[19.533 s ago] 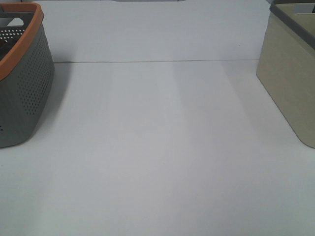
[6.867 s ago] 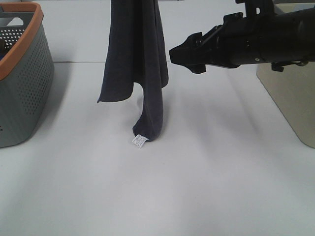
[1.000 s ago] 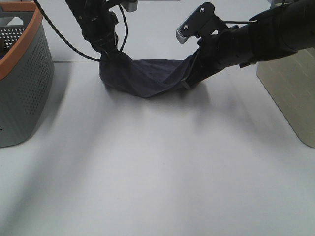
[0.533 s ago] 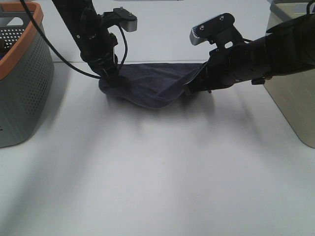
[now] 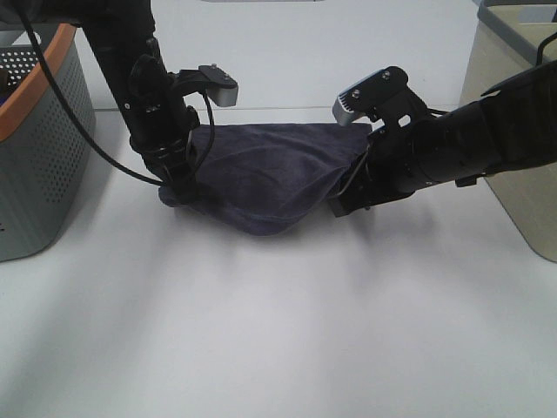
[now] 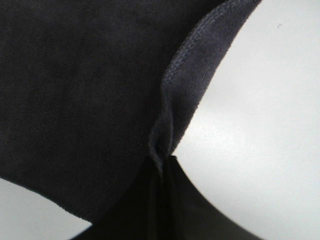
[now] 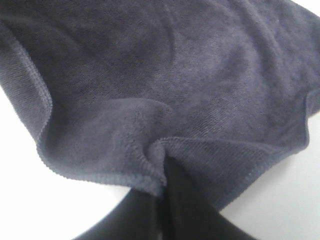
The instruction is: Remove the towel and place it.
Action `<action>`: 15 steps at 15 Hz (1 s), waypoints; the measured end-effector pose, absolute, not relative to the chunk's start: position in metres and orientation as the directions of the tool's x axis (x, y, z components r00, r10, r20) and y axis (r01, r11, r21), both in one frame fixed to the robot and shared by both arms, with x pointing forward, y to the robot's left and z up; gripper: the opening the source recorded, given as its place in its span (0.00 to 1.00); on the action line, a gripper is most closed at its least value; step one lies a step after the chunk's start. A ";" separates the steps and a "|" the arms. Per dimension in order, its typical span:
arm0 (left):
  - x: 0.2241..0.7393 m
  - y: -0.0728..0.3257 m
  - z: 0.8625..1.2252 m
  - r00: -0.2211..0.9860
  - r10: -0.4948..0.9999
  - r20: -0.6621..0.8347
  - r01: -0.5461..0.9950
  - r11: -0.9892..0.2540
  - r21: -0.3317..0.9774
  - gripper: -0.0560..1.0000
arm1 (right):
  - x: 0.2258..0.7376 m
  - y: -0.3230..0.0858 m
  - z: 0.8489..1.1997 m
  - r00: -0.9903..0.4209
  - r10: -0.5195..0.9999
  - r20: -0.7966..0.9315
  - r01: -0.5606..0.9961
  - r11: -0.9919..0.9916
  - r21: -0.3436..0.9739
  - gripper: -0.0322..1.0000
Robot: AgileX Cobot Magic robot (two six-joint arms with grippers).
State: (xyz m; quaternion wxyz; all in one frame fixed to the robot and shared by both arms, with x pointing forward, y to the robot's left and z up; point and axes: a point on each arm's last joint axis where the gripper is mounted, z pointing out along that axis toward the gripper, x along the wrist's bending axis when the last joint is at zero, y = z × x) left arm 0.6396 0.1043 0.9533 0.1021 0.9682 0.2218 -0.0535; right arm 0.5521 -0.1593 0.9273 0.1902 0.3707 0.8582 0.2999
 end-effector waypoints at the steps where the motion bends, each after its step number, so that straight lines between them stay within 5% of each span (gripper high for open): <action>1: 0.639 0.104 0.954 0.897 0.416 -0.148 0.438 -0.882 0.175 0.05 | 0.553 -0.160 0.927 -0.627 0.774 -0.089 0.546 0.518 0.658 0.05; 5: 0.639 0.104 0.955 0.913 0.384 -0.140 0.405 -0.896 0.182 0.05 | 0.554 -0.162 0.927 -0.595 0.799 -0.088 0.568 0.495 0.658 0.05; 10: 0.623 0.109 0.943 0.913 0.364 -0.183 0.390 -0.911 0.135 0.05 | 0.531 -0.153 0.919 -0.791 0.611 -0.028 0.475 0.643 0.600 0.11; 15: 0.593 0.124 0.926 0.900 0.355 -0.252 0.377 -0.925 0.042 0.05 | 0.513 -0.161 0.906 -0.843 0.538 -0.001 0.475 0.744 0.470 0.16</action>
